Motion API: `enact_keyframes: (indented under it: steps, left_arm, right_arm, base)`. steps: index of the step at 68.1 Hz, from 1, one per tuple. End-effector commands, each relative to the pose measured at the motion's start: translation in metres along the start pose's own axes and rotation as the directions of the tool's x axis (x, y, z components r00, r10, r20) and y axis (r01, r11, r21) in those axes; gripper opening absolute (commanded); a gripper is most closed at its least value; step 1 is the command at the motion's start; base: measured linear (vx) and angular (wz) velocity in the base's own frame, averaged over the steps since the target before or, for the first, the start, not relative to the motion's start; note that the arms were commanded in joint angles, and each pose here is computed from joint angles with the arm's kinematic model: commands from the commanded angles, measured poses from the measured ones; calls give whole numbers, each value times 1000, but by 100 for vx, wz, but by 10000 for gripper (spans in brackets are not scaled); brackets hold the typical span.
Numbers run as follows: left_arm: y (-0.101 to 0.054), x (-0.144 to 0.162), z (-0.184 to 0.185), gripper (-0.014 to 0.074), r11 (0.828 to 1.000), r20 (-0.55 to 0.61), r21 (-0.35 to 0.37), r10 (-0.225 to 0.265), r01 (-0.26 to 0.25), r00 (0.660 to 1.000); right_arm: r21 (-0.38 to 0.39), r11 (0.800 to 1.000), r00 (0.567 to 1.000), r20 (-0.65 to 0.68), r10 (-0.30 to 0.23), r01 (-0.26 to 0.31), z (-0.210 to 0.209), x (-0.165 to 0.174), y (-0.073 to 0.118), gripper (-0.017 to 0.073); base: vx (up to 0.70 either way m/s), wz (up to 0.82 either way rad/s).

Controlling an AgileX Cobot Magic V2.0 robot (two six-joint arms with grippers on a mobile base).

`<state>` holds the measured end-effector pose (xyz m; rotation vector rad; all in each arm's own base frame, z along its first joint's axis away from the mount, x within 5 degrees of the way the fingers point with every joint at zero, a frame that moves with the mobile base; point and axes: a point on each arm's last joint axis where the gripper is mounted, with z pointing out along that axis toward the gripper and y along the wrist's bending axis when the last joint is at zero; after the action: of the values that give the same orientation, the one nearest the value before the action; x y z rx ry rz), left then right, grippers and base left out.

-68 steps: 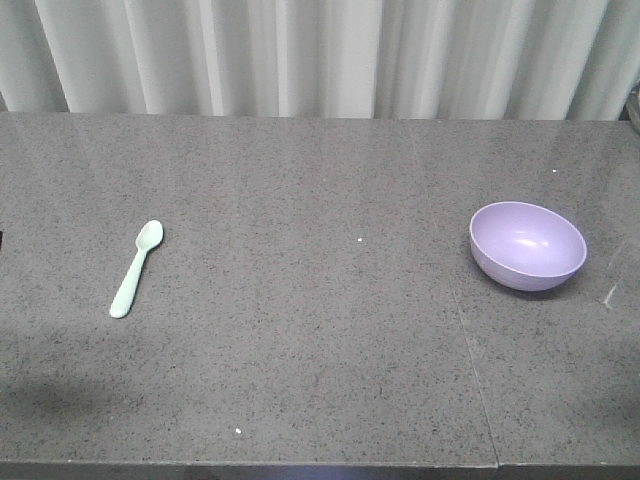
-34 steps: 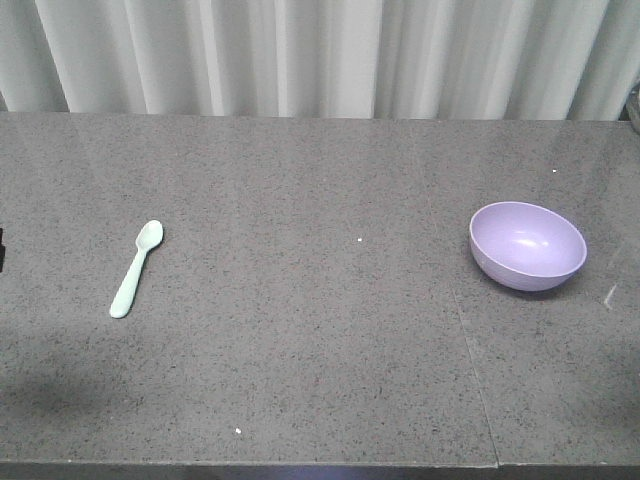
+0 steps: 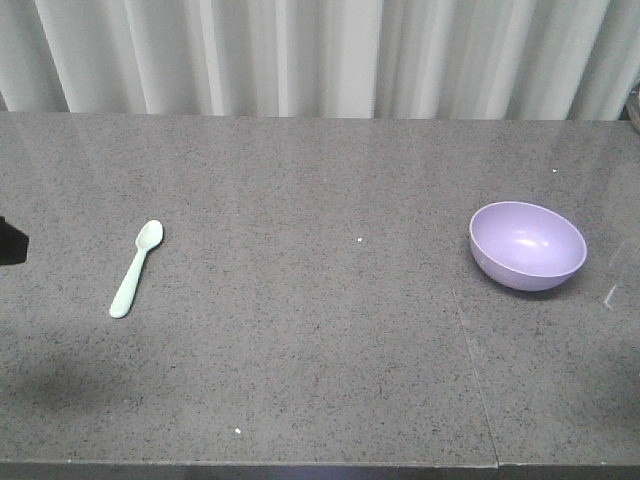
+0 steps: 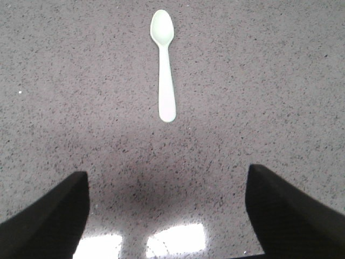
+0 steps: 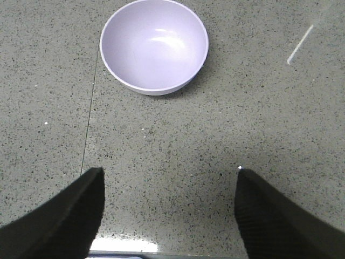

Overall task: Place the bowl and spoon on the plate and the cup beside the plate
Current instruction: 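Lower the left gripper onto the pale green spoon handle and close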

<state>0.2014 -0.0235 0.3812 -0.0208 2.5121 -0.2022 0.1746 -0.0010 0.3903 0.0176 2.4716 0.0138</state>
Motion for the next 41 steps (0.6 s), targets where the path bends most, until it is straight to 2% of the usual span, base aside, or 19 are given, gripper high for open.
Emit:
enact_keyframes:
  steps: [1,13,26,31,41]
  left_arm:
    - [-5,-18,-6,575,1000,62,28,-3,1,998]
    - [-16,-41,15,575,999,7,44,30,-31,1000]
    - [-35,-62,57,575,995,-76,61,84,-79,994]
    - [-39,-71,74,575,996,-105,53,78,-73,991]
    - [-37,-83,104,575,998,-146,-15,63,-66,987]
  right_arm:
    - [7,1000,996,95,-4,3,-11,-10,-1,507]
    - [7,1000,996,95,-4,3,-11,-10,-1,507]
    - [6,1000,996,93,-3,3,-11,-9,-1,507]
    - [6,1000,996,93,-3,3,-11,-9,-1,507]
    - [6,1000,996,90,-3,3,-11,-9,-1,507]
  base:
    - [0,0]
    - [0,0]
    - [0,0]
    - [0,0]
    - [0,0]
